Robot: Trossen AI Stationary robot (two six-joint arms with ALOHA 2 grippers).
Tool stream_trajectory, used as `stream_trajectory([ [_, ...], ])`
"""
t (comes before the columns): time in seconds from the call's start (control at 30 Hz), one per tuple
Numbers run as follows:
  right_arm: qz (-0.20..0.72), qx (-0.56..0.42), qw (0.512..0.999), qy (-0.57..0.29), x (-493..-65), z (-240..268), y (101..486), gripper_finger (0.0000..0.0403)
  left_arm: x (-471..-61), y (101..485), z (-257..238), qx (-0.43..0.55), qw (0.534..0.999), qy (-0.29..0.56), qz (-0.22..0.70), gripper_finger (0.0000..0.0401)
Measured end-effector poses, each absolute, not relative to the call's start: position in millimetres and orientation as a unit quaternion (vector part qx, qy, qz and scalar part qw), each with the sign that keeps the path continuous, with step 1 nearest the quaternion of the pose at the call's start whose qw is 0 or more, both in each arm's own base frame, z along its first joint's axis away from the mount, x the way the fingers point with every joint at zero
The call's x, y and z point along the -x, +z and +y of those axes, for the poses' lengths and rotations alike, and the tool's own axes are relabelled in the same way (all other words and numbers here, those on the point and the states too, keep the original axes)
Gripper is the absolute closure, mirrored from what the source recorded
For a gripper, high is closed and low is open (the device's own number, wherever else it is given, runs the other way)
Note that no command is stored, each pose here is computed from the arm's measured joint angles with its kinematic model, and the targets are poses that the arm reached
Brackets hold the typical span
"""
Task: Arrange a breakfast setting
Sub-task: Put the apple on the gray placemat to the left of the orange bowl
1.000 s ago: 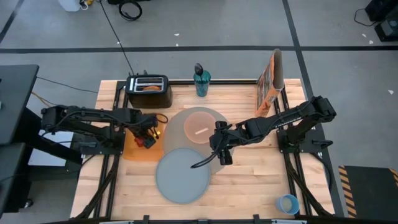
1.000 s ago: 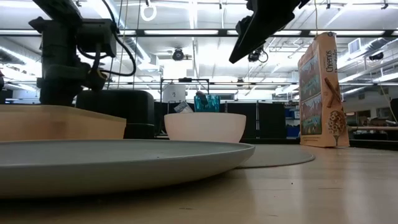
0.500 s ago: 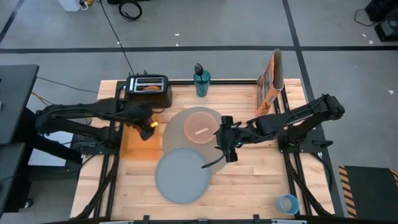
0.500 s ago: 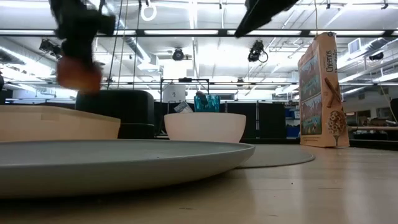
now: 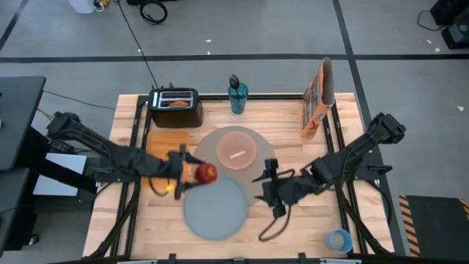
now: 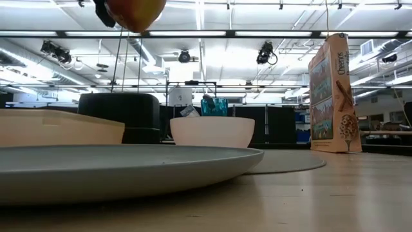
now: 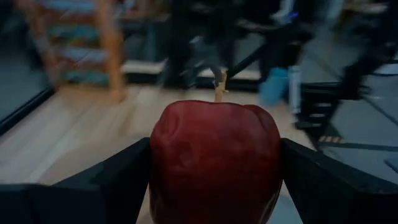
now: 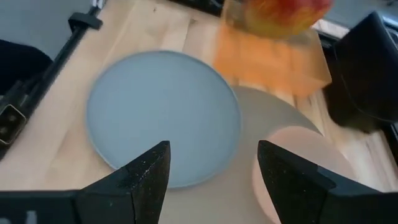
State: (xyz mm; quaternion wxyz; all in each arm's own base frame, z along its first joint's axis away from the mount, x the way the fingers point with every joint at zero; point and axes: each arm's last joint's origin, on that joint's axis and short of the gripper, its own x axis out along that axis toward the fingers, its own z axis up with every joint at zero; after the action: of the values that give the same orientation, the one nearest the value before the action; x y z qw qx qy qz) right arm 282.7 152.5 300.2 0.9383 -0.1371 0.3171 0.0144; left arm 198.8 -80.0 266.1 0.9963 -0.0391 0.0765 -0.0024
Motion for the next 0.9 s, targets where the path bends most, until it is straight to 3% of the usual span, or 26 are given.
stream_trajectory([
  [0.13, 0.293, 0.147, 0.945, -0.008, -288.3, 168.6, 292.0, 0.0154, -204.9, 241.0, -104.5, 0.004, 1.0, -0.005, 0.027, 0.0075],
  [0.27, 0.271, 0.141, 0.952, -0.025, -295.1, 175.2, 288.0, 0.0154, -213.7, 224.2, -105.6, -0.033, 0.992, 0.116, 0.04, 0.0075],
  [0.57, 0.254, 0.114, 0.958, -0.06, -298.7, 173.7, 288.3, 0.0154, -241.6, 185.6, -67.0, 0.038, 0.932, 0.356, 0.053, 0.0074],
  [0.73, 0.255, 0.113, 0.957, -0.076, -300.1, 170.0, 287.9, 0.0154, -248.2, 175.2, -62.0, 0.029, 0.934, 0.348, 0.073, 0.0074],
  [0.9, 0.243, 0.124, 0.95, -0.155, -315.6, 139.5, 290.4, 0.0156, -243.4, 179.7, -79.0, -0.009, 0.945, 0.319, 0.072, 0.0073],
])
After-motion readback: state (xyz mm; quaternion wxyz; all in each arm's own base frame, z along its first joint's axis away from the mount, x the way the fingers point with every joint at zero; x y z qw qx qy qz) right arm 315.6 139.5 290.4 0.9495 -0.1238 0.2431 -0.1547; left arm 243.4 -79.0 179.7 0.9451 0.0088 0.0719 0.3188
